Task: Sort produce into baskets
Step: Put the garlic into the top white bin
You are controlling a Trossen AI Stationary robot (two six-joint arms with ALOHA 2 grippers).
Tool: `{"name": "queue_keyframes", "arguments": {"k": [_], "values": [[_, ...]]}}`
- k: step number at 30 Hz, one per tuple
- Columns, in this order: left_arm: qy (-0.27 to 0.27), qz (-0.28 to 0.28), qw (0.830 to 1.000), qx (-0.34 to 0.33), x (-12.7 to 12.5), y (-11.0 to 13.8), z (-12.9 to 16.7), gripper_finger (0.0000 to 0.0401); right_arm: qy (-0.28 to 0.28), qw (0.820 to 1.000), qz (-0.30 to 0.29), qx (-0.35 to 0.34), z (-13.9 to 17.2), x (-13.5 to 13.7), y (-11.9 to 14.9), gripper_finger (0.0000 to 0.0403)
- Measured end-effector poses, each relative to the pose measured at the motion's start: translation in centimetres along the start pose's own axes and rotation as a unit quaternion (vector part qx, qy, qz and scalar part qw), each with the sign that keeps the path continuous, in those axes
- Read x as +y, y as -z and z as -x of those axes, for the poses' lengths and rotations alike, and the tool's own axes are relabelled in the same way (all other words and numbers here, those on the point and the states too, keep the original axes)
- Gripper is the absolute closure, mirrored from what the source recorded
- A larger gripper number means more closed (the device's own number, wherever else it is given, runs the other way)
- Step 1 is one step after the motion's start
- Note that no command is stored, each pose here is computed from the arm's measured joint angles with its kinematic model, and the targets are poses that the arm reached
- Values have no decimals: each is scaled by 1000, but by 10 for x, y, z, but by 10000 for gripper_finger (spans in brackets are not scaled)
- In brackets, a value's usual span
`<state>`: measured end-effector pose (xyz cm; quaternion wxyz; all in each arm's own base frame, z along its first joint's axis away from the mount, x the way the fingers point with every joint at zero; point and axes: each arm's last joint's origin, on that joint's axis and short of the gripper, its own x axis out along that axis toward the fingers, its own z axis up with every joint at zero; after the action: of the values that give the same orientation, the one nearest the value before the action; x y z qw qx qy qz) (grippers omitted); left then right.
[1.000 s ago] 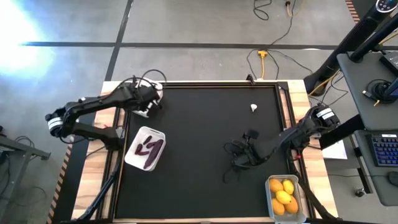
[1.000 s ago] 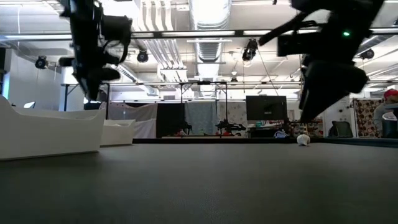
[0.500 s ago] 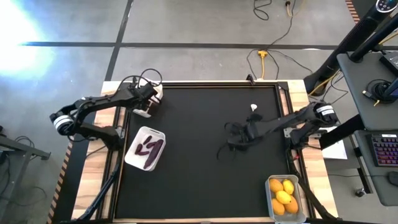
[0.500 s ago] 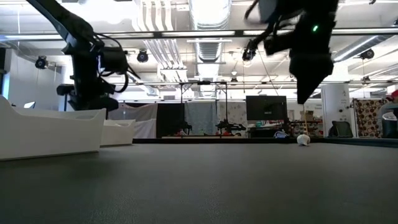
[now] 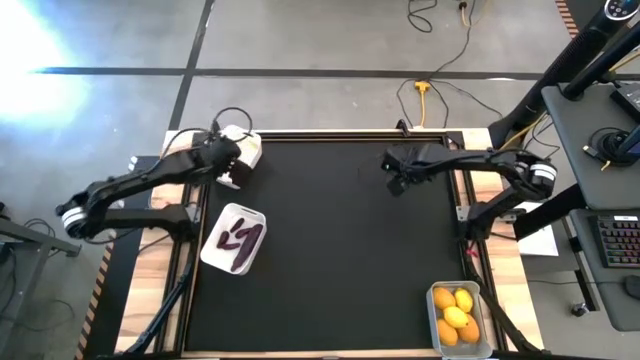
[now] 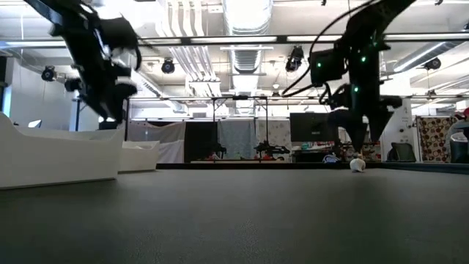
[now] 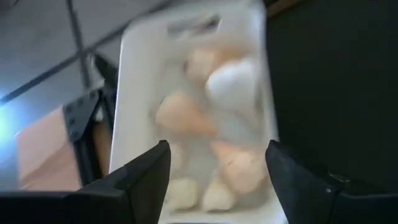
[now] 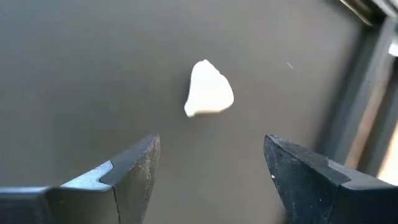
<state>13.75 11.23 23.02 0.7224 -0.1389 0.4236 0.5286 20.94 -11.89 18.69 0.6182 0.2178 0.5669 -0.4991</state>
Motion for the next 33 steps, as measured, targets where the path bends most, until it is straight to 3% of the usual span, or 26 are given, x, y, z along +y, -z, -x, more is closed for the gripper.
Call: {"name": "queue_keyframes", "arguments": {"k": [3, 6, 11, 13, 15, 25, 30, 33], "values": [[55, 46, 994, -85, -2, 1, 24, 158, -35, 999, -27, -16, -13, -9, -12, 122], [150, 85, 967, -187, -15, 5, 40, 161, -58, 996, -57, -27, -25, -15, -21, 124], [332, 124, 870, -342, -46, 18, 55, 166, -54, 996, -76, -3, -41, -23, -27, 141], [362, 123, 837, -393, -53, 23, 57, 169, -54, 996, -76, 8, -46, -24, -28, 152], [364, 108, 821, -426, -56, 26, 56, 171, -51, 996, -73, 16, -51, -24, -28, 164], [329, 59, 834, -439, -57, 18, 59, 174, -62, 997, -49, 26, -69, -13, -32, 230], [309, 11, 857, -413, -59, 20, 55, 174, -83, 996, -14, 3, -60, -2, -30, 275], [320, -12, 858, -401, -62, 21, 53, 174, -112, 994, 14, -16, -47, 12, -26, 299]]}}
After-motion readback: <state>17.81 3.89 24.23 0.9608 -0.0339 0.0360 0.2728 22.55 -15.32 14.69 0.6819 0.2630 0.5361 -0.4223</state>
